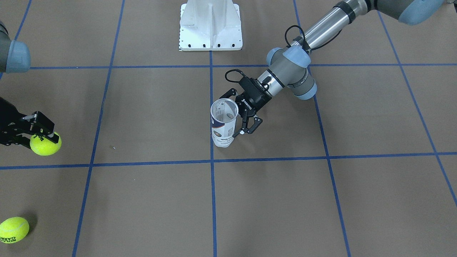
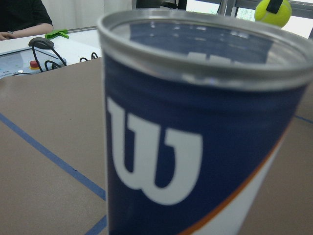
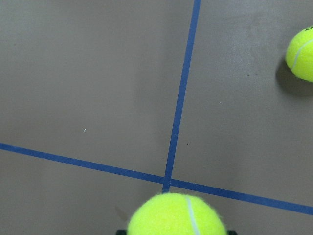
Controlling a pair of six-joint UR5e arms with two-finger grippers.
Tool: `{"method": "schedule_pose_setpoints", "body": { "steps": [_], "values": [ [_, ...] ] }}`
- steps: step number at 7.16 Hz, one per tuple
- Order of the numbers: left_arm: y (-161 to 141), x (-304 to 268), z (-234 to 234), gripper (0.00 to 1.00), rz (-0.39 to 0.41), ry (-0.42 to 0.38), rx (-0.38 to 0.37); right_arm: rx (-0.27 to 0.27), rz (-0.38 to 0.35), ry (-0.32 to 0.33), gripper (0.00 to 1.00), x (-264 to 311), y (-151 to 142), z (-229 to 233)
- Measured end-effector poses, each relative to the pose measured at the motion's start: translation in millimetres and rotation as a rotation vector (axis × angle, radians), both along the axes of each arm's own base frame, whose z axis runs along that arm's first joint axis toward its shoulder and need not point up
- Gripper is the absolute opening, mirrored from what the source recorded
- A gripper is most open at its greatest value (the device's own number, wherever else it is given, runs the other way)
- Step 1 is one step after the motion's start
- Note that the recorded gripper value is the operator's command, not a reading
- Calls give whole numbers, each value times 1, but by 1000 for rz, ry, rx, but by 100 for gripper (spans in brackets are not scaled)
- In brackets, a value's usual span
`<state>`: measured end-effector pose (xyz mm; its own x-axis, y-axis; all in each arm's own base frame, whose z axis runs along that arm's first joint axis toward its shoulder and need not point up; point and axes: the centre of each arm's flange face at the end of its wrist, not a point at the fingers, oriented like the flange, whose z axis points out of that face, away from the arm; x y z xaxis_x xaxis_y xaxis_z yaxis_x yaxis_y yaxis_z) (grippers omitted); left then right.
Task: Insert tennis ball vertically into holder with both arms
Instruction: 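Carry the ball with the right gripper toward the held can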
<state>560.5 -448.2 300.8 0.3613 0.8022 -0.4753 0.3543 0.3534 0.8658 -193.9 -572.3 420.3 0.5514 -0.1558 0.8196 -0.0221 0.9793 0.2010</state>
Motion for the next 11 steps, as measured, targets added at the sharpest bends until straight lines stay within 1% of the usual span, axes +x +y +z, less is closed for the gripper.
{"method": "schedule_pose_setpoints", "body": {
  "steps": [4,8,11],
  "values": [
    [-7,4,2,99,-45,-9,-11,8,-1,-6,0,1,2,-5],
    [-5,8,-1,99,-42,-7,-11,16,-13,-24,0,-2,2,-16],
    [-2,14,-2,99,-36,-7,-12,22,-33,-64,0,-7,0,-36]
  ]
}}
